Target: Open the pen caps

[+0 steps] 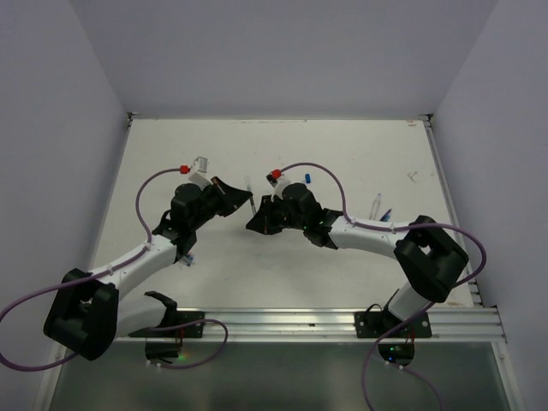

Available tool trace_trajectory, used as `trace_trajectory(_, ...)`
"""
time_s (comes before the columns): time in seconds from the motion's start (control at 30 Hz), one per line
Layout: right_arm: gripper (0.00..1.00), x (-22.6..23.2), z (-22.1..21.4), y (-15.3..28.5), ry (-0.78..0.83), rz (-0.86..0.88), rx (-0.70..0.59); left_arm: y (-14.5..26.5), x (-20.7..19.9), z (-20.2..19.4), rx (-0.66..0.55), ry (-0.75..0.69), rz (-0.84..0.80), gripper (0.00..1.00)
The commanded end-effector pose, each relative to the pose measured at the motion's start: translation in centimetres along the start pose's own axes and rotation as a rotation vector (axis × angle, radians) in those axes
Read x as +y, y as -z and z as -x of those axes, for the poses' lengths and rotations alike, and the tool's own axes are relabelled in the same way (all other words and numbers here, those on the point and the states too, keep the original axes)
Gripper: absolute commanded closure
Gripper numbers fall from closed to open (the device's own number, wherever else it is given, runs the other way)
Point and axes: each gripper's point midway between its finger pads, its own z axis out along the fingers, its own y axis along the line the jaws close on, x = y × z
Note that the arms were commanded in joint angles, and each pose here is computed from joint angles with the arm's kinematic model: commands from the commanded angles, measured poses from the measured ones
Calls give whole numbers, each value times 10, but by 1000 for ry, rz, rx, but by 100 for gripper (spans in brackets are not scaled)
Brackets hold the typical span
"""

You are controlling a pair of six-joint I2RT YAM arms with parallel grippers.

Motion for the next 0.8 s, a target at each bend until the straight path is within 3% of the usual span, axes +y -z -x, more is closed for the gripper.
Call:
trace_trajectory(0.0,100,10,26,-5,31,11,-78,4,-16,0,4,-11,-72,100)
trace_trajectory(0.17,100,11,22,-1,43,20,-65,2,-8,-2,17,-81,-47,97)
trace_trajectory(0.3,100,8,11,8,69,28,-38,-3,-15,12,-8,-161,-39,54)
trace_trajectory(0.4,100,10,2,14,78,46,-4,-5,-19,20,-23,-187,-44,45)
trace_trajectory(0.63,100,16,-9,24,88,93,30,-10,-16,26,-22,-192,-34,45)
trace_trajectory(0.77,100,18,-11,25,79,111,30,-13,-15,24,-6,-183,-48,54)
